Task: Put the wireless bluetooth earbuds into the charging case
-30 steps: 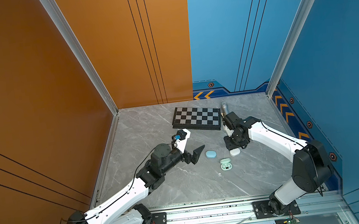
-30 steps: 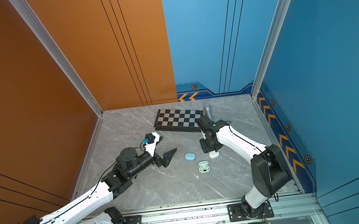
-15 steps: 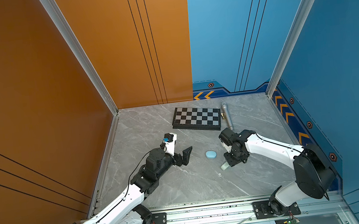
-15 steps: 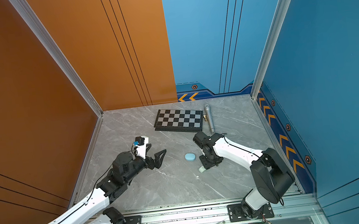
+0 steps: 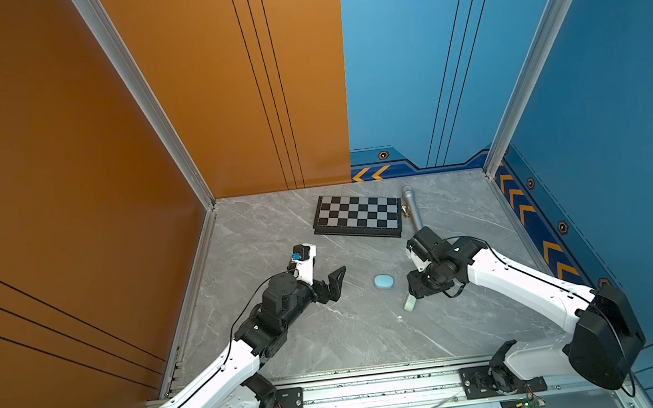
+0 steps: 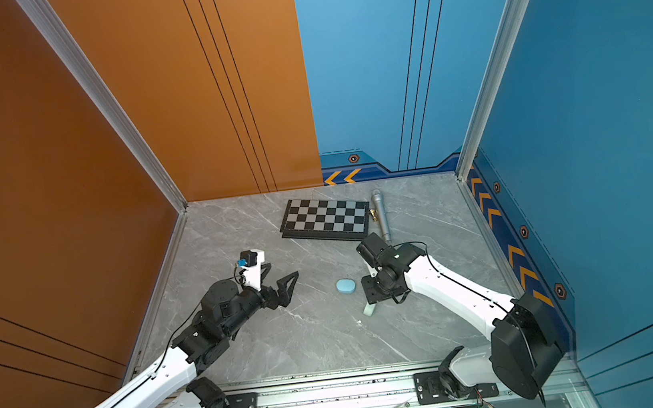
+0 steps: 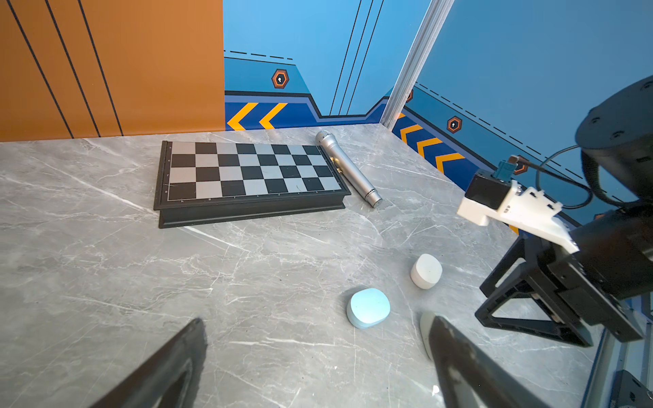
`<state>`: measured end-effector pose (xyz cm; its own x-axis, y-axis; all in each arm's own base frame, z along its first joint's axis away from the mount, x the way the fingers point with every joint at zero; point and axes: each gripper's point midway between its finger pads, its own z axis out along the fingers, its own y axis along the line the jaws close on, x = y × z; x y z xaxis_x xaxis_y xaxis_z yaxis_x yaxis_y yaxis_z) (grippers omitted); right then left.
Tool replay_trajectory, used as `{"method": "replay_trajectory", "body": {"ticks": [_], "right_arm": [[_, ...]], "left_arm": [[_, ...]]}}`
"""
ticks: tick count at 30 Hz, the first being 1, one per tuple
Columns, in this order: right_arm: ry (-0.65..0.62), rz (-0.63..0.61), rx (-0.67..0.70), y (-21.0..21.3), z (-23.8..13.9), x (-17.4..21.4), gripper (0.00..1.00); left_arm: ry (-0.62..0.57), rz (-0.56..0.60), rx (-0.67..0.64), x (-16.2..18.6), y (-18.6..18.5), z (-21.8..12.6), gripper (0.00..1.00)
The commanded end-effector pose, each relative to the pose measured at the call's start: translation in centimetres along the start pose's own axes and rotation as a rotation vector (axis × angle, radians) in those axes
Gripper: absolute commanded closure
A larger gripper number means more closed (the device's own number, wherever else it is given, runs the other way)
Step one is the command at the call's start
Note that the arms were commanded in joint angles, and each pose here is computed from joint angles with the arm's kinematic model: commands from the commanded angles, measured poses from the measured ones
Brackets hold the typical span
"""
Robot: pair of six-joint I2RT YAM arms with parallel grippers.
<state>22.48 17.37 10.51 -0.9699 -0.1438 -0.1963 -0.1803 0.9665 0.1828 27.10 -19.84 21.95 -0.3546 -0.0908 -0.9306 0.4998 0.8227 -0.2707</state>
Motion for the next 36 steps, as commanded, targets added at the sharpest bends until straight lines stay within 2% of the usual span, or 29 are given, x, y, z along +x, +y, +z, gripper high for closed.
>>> {"method": "replay_trajectory", "body": {"ticks": [1, 5, 10, 18, 23, 25, 28, 31, 36], "right_arm": [[0.124, 0.175, -0.037, 0.9, 1.4, 1.8, 0.4], [0.149, 0.202, -0.011, 0.6, 2.3, 2.4, 0.33], [0.19, 0.252, -0.002, -0.1, 4.1, 2.5, 0.33], [0.216, 0.265, 0.017, -0.5, 6.3, 1.2, 0.45], [0.225, 0.295, 0.026, -1.4, 6.8, 0.7, 0.61], [0.227, 0.297, 0.019, -1.4, 6.9, 0.7, 0.65], [0.221, 0.276, -0.039, -0.6, 6.8, 0.2, 0.71], [0.228, 0.221, -0.175, 1.4, 6.7, -0.1, 0.72], [0.308, 0.063, -0.383, 4.8, 6.9, 0.7, 0.72]], "left_arm": [[-0.013, -0.016, -0.039, -0.1, 0.9, -0.3, 0.02], [-0.015, -0.015, -0.034, -0.1, 0.7, -0.4, 0.02], [-0.016, -0.008, -0.021, -0.2, 0.5, -0.6, 0.02], [-0.017, 0.006, 0.01, -0.1, 0.0, -0.9, 0.02], [-0.026, 0.006, 0.006, -0.2, 0.1, -1.1, 0.02], [-0.027, 0.006, 0.005, -0.2, 0.1, -1.2, 0.02], [-0.029, 0.006, 0.001, -0.2, 0.2, -1.3, 0.02], [-0.026, 0.006, 0.005, -0.3, 0.1, -1.2, 0.02], [-0.009, 0.012, 0.014, -0.4, -0.2, -0.9, 0.02]]}}
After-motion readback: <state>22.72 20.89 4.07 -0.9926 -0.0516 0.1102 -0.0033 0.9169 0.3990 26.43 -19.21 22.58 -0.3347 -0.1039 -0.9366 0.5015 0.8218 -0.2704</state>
